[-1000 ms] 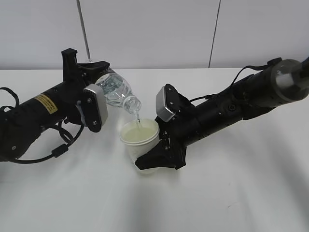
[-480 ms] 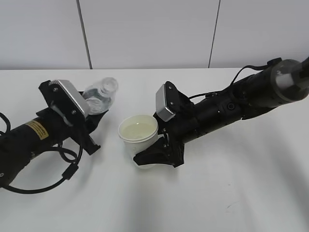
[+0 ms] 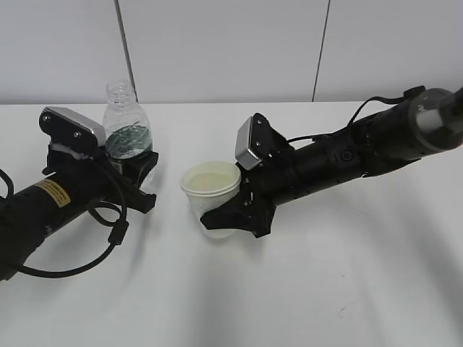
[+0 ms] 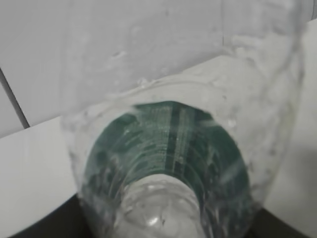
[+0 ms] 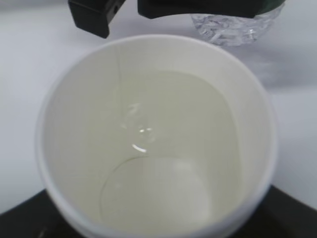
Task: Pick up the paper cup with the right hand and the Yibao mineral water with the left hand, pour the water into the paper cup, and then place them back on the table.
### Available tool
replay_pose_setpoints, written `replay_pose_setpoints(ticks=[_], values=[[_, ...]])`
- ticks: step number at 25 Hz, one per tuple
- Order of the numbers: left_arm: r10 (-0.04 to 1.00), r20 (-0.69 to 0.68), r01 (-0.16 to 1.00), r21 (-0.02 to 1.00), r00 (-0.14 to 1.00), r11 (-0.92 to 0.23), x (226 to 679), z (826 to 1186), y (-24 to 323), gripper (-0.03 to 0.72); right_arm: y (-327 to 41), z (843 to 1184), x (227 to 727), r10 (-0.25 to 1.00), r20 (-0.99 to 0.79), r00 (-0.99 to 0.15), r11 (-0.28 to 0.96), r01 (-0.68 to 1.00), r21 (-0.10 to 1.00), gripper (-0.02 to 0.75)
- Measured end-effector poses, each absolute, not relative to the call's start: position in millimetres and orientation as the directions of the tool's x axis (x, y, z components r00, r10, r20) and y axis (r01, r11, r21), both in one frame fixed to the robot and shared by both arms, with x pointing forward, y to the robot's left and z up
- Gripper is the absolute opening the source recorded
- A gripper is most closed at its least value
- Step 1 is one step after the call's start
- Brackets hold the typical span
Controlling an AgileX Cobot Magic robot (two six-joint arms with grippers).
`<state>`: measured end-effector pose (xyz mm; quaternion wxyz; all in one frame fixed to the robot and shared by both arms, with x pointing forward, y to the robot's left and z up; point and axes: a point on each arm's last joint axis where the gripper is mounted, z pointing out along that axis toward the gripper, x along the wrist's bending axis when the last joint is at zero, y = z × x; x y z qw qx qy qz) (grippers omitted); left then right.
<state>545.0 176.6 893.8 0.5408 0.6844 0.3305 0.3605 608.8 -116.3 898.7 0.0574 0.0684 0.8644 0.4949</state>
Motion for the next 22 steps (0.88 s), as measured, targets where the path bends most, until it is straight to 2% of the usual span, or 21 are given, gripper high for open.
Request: replay_pose_setpoints(ticks=[12,22], values=[[0.833,0.082,0.088,0.984,0.547,-0.155,543.3,893.6,173.9,0.343,-174.7,895.4,627.6,0.368,0.005,-0.93,0.414,0.168,0.895,0.461],[0.82,0.056,0.122,0.981,0.57,-0.151,541.7,883.6,171.9,0.343,-182.3,883.8,619.6,0.485,-0.091,-0.87,0.353,0.1,0.93,0.461]])
